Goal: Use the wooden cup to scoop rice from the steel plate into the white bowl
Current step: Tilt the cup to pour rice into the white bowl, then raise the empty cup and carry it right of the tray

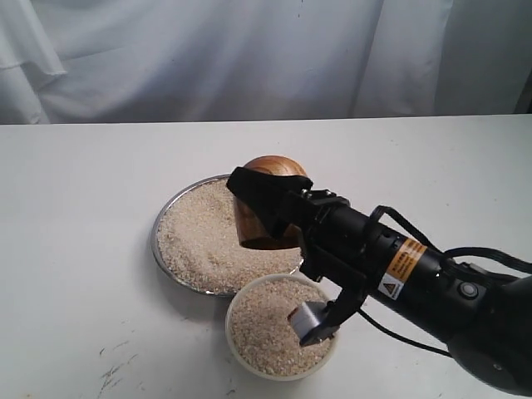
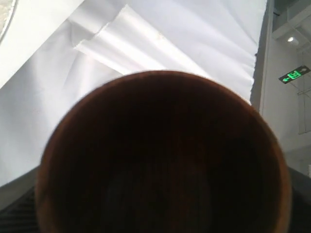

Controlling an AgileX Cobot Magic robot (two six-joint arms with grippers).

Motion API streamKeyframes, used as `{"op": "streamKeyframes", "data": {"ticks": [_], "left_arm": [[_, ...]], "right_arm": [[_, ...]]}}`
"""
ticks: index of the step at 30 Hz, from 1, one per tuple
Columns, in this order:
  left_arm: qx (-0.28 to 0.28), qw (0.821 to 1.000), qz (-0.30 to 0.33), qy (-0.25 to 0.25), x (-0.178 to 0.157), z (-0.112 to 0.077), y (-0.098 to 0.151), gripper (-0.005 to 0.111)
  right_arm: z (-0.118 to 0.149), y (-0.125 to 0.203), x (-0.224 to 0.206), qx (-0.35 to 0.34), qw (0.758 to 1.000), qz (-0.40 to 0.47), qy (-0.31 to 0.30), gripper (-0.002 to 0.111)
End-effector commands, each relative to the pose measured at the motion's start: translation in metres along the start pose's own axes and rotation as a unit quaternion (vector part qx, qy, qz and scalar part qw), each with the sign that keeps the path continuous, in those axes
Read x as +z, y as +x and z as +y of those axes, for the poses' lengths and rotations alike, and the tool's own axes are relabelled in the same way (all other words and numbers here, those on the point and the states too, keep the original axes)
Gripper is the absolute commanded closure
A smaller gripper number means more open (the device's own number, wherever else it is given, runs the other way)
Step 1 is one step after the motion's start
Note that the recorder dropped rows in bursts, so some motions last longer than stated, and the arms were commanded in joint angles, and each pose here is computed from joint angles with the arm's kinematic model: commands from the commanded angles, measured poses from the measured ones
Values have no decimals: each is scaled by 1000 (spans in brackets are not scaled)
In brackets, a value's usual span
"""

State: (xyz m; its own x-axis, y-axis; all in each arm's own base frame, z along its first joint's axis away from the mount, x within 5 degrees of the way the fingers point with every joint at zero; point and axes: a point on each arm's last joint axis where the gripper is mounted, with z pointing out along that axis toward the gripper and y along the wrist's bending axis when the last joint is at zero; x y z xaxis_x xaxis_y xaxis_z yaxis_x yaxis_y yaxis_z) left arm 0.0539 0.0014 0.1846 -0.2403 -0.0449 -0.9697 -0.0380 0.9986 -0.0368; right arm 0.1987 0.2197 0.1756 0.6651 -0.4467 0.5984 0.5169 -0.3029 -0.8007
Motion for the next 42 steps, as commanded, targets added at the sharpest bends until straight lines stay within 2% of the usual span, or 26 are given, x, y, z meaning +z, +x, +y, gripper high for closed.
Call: {"op": "streamKeyframes", "data": {"ticks": [1, 8, 11, 13, 15, 18, 21, 24, 26, 27, 30, 32, 36, 39, 42], "left_arm": [[-1, 1000, -6, -1, 0, 0, 0, 107], [-1, 1000, -6, -1, 0, 0, 0, 107], [-1, 1000, -6, -1, 0, 0, 0, 107], [-1, 1000, -6, -1, 0, 0, 0, 107], [-1, 1000, -6, -1, 0, 0, 0, 107], [-1, 1000, -6, -1, 0, 0, 0, 107], [-1, 1000, -6, -1, 0, 0, 0, 107], [-1, 1000, -6, -1, 0, 0, 0, 107], [-1, 1000, -6, -1, 0, 0, 0, 107], [-1, 1000, -6, -1, 0, 0, 0, 107], [-1, 1000, -6, -1, 0, 0, 0, 107], [-1, 1000, -6, -1, 0, 0, 0, 107], [-1, 1000, -6, -1, 0, 0, 0, 107], [-1, 1000, -6, -1, 0, 0, 0, 107], [-1, 1000, -6, -1, 0, 0, 0, 107]], "right_arm": [[9, 6, -2, 3, 1000, 18, -13, 108], [9, 10, 0, 12, 999, 33, -16, 108], [12, 24, 4, 89, 990, 99, -34, 108], [11, 40, 11, 188, 968, 162, -26, 108], [12, 61, 20, 297, 928, 223, -12, 108], [25, 88, 39, 439, 863, 241, -68, 108], [33, 119, 52, 556, 781, 255, -123, 108], [38, 152, 55, 677, 657, 286, -168, 108], [42, 163, 52, 724, 589, 304, -192, 108], [45, 165, 49, 738, 563, 311, -206, 108], [51, 165, 43, 770, 504, 330, -212, 108], [54, 161, 40, 784, 474, 337, -216, 108], [62, 148, 34, 820, 405, 358, -191, 108], [71, 138, 27, 832, 368, 374, -183, 108], [81, 130, 22, 833, 353, 389, -174, 108]]}}
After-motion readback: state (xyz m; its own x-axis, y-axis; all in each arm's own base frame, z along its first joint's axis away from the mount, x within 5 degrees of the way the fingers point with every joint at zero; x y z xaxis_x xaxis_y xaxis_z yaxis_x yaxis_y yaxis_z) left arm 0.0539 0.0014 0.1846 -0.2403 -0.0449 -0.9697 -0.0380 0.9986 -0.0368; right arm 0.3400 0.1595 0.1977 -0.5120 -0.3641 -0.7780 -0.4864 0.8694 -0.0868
